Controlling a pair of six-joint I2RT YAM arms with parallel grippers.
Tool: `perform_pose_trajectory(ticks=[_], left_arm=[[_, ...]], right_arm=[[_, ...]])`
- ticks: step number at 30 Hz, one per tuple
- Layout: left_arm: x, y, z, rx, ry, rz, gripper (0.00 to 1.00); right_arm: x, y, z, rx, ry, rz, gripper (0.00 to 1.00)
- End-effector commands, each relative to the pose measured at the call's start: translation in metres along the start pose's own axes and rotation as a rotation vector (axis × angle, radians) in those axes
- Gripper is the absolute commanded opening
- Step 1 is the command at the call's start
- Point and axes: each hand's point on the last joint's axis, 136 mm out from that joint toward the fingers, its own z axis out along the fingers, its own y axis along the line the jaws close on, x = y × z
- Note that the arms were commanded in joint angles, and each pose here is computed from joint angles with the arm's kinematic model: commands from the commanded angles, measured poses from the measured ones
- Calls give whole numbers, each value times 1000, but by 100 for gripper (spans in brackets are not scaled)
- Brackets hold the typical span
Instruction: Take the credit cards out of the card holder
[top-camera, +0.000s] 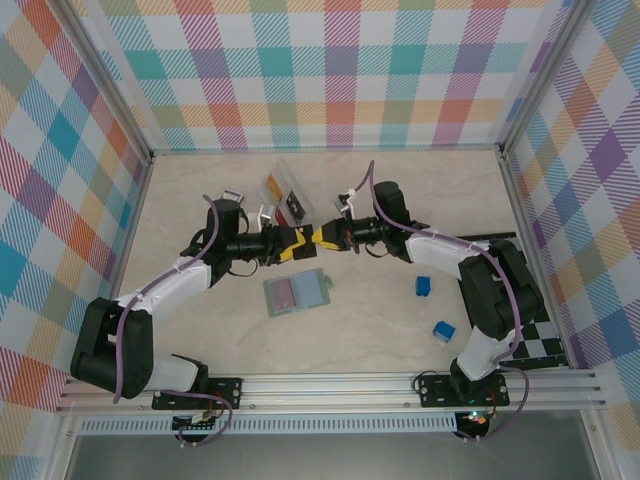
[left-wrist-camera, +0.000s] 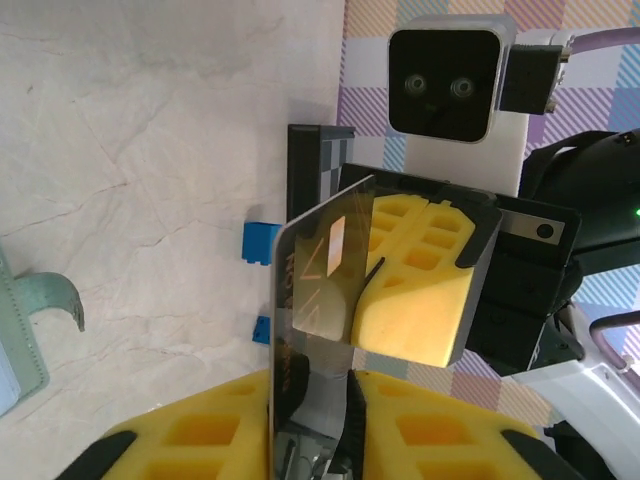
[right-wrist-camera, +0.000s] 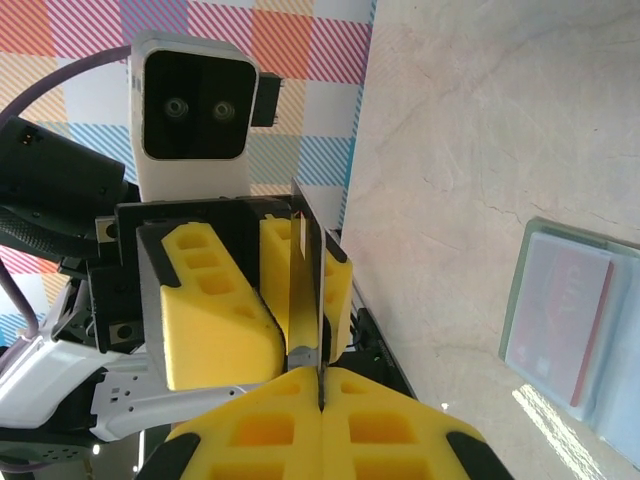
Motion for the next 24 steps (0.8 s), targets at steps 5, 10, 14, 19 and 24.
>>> perform_pose_trajectory(ticks=[5,10,14,19,24], left_arm=[[-1,-6,-8,-28,-62,61,0],[-3,23,-21,-263,-92,37,0],[-3,60,-43,-545,-123,-32,0],[-24,70,-51,-734,-187,-55,0],[-56,71,-46,-926,-242,-27,0]], right_arm=[[6,2,-5,53,7,-20,12],[6,-15,-22,273,-53,-11,49],[5,-26,-46,455,-137,-42,69],[12,-45,-72,619,-202,-32,93],[22,-54,-80,625,-222,-22,99]])
